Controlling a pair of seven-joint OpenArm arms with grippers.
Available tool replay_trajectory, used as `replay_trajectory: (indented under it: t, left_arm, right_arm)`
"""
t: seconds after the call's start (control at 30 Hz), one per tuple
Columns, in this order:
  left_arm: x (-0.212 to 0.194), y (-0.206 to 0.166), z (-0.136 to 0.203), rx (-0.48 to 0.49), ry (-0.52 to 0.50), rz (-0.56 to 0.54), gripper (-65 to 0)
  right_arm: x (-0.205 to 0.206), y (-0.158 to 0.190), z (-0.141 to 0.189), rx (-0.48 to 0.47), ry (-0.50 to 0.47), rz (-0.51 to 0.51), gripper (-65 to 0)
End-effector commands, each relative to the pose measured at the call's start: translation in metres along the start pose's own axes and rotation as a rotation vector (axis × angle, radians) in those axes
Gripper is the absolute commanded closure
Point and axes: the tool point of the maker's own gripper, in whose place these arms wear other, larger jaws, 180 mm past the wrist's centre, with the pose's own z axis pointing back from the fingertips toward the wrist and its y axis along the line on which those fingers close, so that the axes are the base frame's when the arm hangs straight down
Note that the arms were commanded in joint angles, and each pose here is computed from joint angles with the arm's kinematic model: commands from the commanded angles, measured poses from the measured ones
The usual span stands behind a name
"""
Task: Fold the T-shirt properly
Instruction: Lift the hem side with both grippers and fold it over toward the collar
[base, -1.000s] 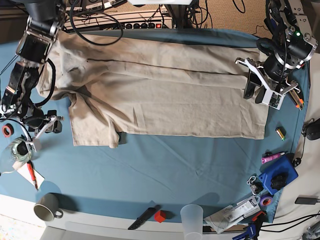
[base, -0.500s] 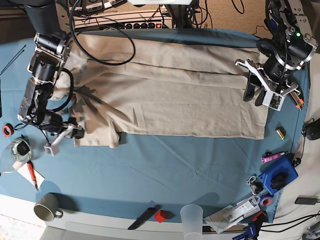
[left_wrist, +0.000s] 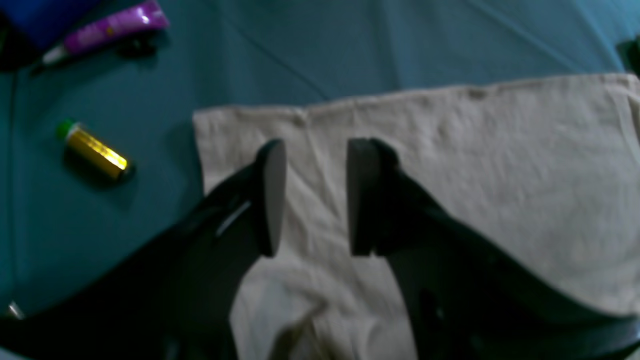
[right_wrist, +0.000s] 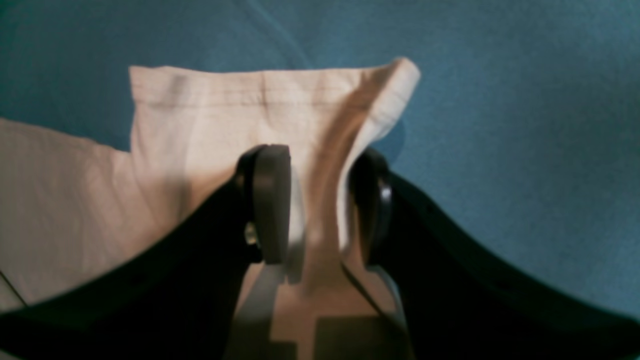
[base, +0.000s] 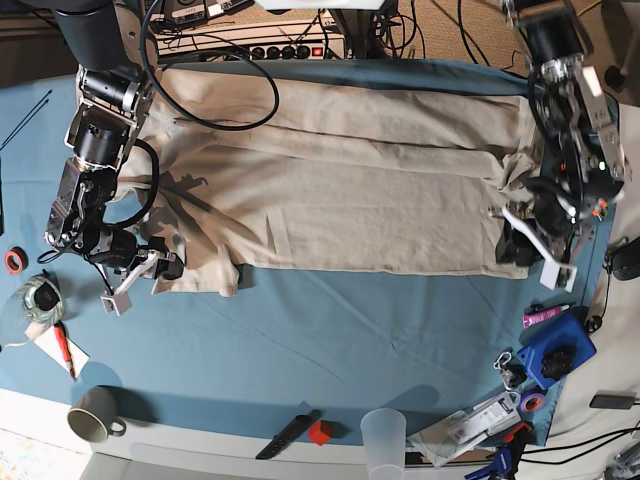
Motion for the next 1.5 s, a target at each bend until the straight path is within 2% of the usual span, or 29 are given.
replay_trajectory:
  t: [0.0, 0.23, 0.43, 0.53, 0.73, 0.93, 1.13, 1.23, 1.37, 1.47]
  left_arm:
    - [0.018, 0.005, -0.003, 0.004, -0.041, -0.007, -21.6]
    - [0.004, 0.041, -0.043, 0.041, 0.085, 0.078, -21.6]
    - [-0.014, 0.062, -0.055, 0.103, 0.173, 0.123, -21.5]
    - [-0.032, 0.058, -0.061, 0.103, 0.239, 0.129, -20.6]
    - [-0.060, 0.026, -0.077, 0.033, 0.362, 0.046, 0.0]
    - [-0.059, 0.026, -0.081, 0.081, 0.379, 0.067, 0.0]
    - [-0.043, 0.034, -0.074, 0.117, 0.387, 0.047, 0.0]
    - [-0.034, 0.030, -0.068, 0.093, 0.398, 0.052, 0.0]
    - [-0.014, 0.020, -0.059, 0.048, 0.363, 0.089, 0.0]
    - [0.000, 0.018, -0.049, 0.049, 0.348, 0.057, 0.0]
  right_arm:
    - [-0.005, -0.007, 0.004, -0.032, 0.059, 0.016, -21.9]
    - [-0.007, -0.007, 0.004, -0.032, 0.068, 0.015, -21.9]
    - [-0.007, -0.007, 0.004, -0.032, 0.070, 0.015, -21.9]
    - [-0.009, -0.007, 0.005, -0.031, 0.078, 0.015, -21.6]
    - [-0.016, -0.007, 0.006, -0.027, 0.120, 0.011, 0.0]
    - [0.000, -0.018, 0.020, -0.066, 0.075, 0.041, 0.0]
    - [0.049, -0.015, 0.054, -0.082, -0.074, 0.118, 0.0]
    - [0.068, -0.007, 0.070, -0.069, -0.131, 0.153, 0.0]
    - [0.084, 0.008, 0.086, -0.040, -0.175, 0.198, 0.0]
    - [0.092, 0.017, 0.096, -0.040, -0.195, 0.236, 0.0]
